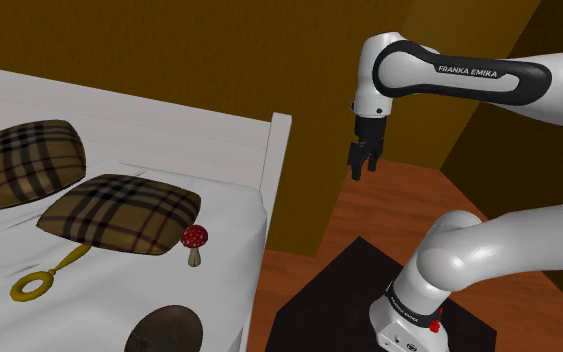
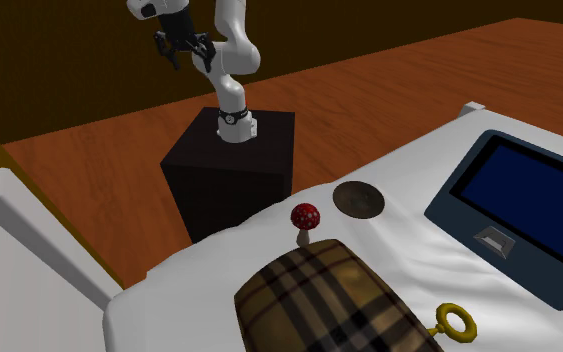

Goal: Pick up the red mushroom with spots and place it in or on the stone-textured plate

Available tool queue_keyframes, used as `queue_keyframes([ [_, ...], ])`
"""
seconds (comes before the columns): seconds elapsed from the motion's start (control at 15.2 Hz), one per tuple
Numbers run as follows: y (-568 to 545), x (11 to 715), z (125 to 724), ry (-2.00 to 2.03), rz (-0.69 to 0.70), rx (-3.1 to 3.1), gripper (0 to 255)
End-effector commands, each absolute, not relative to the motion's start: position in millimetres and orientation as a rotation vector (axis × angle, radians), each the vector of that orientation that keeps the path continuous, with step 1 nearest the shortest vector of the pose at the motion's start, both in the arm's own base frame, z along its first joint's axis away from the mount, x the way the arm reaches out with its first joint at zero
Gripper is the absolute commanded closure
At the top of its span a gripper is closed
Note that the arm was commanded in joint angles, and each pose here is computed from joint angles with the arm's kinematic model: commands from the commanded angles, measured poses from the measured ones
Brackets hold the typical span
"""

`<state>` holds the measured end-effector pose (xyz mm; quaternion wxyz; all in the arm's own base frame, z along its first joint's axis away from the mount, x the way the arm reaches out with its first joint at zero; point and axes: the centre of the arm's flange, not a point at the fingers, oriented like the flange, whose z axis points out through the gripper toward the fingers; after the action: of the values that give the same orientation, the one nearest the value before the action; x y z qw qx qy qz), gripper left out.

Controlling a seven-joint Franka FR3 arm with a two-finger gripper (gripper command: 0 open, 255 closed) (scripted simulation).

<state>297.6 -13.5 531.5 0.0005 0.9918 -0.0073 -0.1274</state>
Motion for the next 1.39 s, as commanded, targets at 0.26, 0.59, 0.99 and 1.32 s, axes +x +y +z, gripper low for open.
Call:
queue_keyframes([
  [0.26, 22, 322, 506, -0.046, -0.373, 3.127, 0],
  [0.59, 65, 354, 475, -0.076, -0.340, 3.143, 0],
  [0.99, 117, 395, 439, -0.112, -0.299, 3.160, 0],
  [1.32, 160, 430, 410, -0.142, -0.264, 3.174, 0],
])
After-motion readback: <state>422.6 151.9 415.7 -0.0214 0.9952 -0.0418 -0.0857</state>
